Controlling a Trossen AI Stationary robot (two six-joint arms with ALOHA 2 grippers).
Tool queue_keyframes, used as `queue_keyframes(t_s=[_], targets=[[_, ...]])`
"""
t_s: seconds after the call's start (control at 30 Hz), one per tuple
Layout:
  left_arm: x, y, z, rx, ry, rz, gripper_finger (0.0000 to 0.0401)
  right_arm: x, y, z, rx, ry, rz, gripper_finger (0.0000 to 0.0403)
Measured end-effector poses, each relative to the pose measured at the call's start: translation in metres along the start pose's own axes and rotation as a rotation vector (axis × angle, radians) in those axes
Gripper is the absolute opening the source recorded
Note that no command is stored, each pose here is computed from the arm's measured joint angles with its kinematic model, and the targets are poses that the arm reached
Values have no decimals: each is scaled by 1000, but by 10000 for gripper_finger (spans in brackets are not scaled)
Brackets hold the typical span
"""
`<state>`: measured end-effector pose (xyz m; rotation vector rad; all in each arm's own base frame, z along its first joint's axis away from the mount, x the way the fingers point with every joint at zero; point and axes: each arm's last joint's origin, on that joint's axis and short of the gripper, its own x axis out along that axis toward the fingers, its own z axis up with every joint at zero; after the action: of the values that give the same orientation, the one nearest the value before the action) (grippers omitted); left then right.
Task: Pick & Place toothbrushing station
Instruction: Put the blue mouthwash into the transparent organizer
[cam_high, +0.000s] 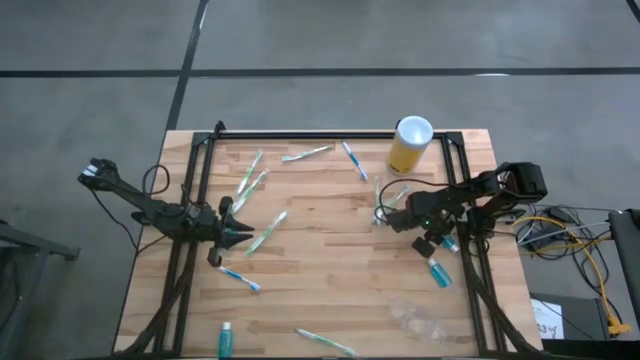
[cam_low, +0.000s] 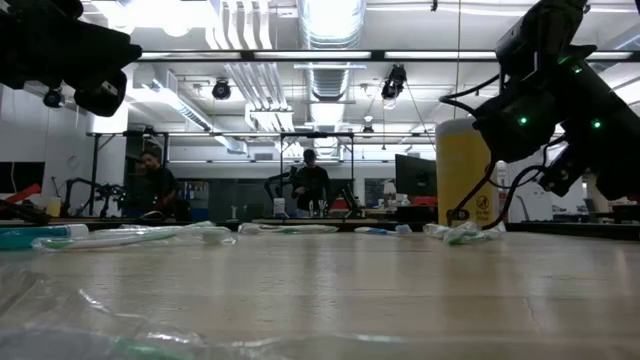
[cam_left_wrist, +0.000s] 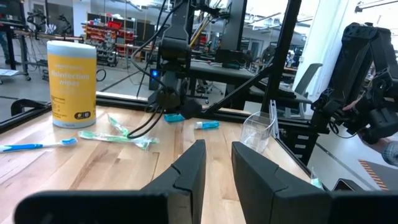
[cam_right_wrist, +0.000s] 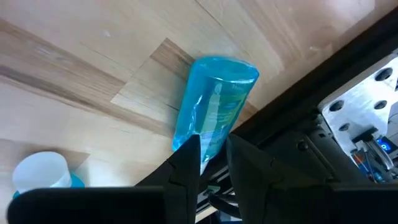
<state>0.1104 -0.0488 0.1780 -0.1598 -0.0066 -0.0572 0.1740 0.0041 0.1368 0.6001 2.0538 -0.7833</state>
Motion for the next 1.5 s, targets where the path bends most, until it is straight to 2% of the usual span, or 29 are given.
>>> queue_keyframes(t_s=[0.33, 0.63, 1.17, 1.5], targets=[[0, 0, 0, 0, 0, 0, 83, -1, 4, 3, 24, -24, 61, 89], [0, 0, 0, 0, 0, 0, 83, 2, 2, 2, 31, -8, 44, 114], [0, 0, 0, 0, 0, 0, 83, 5, 2, 2, 31, -18, 34, 192], [0, 0, 0, 0, 0, 0, 83, 15, 0, 3, 26, -34, 31, 195]])
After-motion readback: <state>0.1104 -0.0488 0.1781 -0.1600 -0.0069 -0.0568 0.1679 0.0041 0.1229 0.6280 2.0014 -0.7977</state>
